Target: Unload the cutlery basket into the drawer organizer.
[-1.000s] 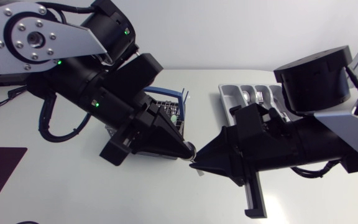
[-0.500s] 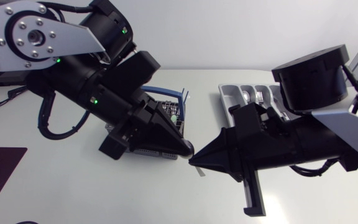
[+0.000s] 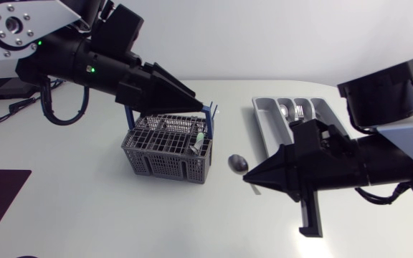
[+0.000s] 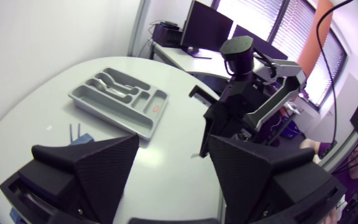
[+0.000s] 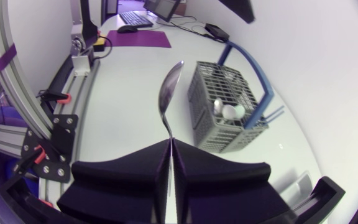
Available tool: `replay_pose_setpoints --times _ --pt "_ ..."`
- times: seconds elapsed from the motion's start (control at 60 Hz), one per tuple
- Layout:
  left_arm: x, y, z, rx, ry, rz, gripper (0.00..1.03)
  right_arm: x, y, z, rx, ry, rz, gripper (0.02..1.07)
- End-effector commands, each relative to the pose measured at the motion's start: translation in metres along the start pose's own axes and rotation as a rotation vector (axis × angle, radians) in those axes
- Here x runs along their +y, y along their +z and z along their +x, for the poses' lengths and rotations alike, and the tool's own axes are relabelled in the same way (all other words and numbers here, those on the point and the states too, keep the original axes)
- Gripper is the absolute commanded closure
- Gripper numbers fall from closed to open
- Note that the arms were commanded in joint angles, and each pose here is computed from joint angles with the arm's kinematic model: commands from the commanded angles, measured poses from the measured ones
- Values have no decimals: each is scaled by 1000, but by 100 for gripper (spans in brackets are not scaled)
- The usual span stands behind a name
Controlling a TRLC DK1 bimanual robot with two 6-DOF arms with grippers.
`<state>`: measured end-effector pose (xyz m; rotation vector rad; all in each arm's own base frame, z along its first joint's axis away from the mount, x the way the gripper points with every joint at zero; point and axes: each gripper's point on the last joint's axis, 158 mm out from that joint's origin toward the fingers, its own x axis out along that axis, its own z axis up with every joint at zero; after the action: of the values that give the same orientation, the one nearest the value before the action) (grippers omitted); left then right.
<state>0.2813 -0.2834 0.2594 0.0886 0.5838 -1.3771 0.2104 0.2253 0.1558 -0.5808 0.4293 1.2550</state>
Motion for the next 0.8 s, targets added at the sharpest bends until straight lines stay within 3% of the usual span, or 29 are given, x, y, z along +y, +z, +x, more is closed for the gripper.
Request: replay_pose_setpoints --times 0.0,0.4,0.783 --pt "4 -10 -6 3 44 5 20 -13 -33 -7 60 -57 -20 101" --pt "21 -75 24 208 145 171 20 -92 -162 -70 336 -401 -134 101" --pt "27 -97 37 298 151 203 20 -126 -253 -109 518 -454 -211 101"
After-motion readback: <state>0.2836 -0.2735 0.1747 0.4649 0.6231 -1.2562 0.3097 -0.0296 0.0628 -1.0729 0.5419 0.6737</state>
